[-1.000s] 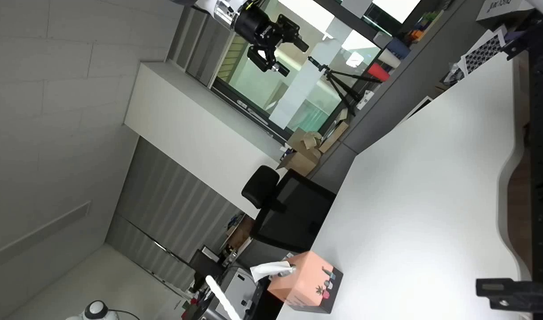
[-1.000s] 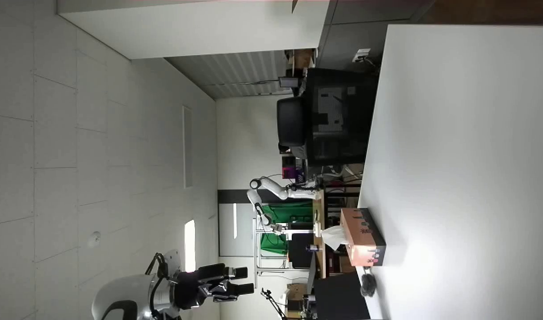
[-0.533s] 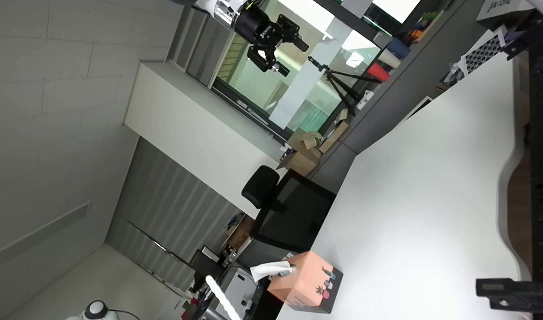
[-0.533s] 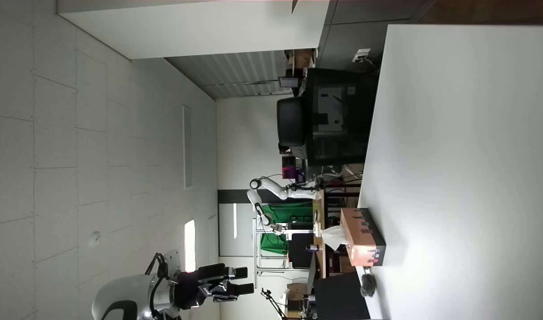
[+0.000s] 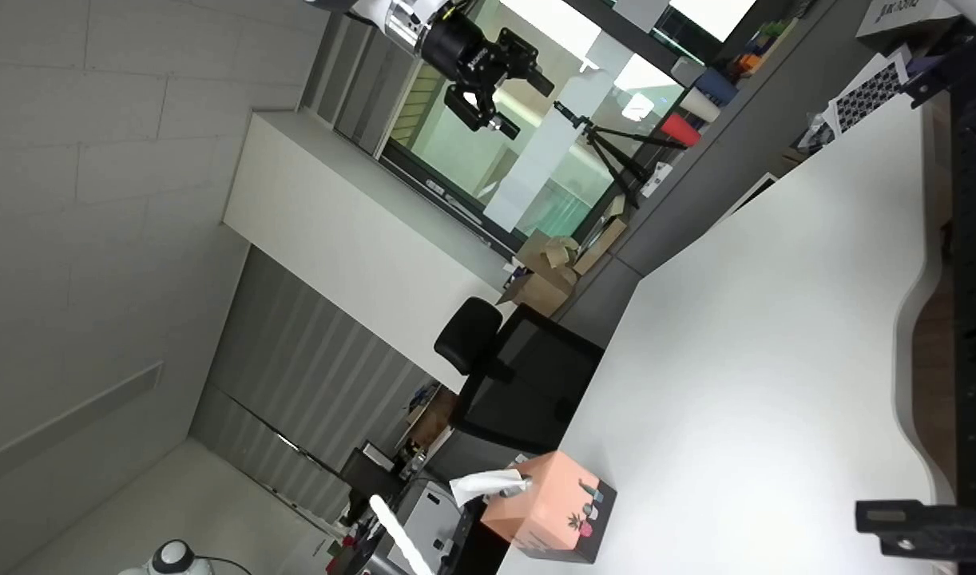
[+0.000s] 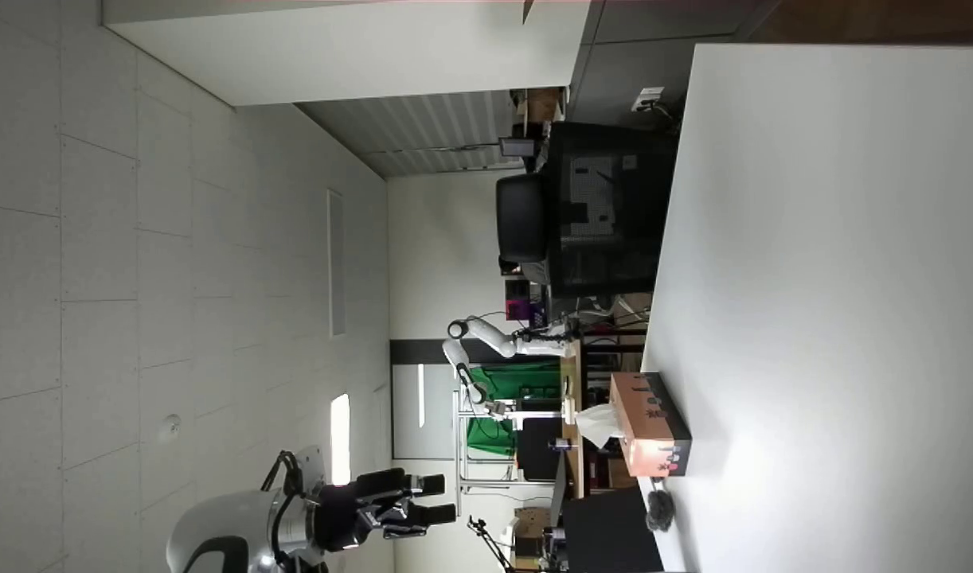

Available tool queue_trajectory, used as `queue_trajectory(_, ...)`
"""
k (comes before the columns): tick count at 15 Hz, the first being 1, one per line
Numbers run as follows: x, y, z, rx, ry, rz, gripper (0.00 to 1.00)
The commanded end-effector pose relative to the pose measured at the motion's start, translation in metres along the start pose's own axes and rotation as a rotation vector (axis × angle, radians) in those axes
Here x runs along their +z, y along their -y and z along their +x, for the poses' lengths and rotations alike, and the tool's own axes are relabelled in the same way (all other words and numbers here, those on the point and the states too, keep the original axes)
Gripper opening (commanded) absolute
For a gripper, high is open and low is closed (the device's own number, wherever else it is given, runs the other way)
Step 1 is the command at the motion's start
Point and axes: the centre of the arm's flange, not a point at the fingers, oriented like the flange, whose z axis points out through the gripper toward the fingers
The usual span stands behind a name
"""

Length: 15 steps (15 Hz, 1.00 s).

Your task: Remove three tissues from the box and put them on the counter

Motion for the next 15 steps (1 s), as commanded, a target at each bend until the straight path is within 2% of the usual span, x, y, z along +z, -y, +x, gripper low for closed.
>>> queue_trajectory(1, 0.004, 0.005, 0.035, -0.036, -0.054, -0.005, 1.0)
queue_trajectory(7, 0.028, 0.046, 0.113, -0.143, -0.1, -0.025, 1.0)
queue_trajectory(10, 0.034, 0.073, 0.15, -0.197, -0.083, -0.009, 1.0)
queue_trajectory(11, 0.04, 0.064, 0.111, -0.175, -0.099, -0.015, 1.0)
queue_trajectory(15, 0.047, 0.068, 0.117, -0.181, -0.086, -0.015, 1.0)
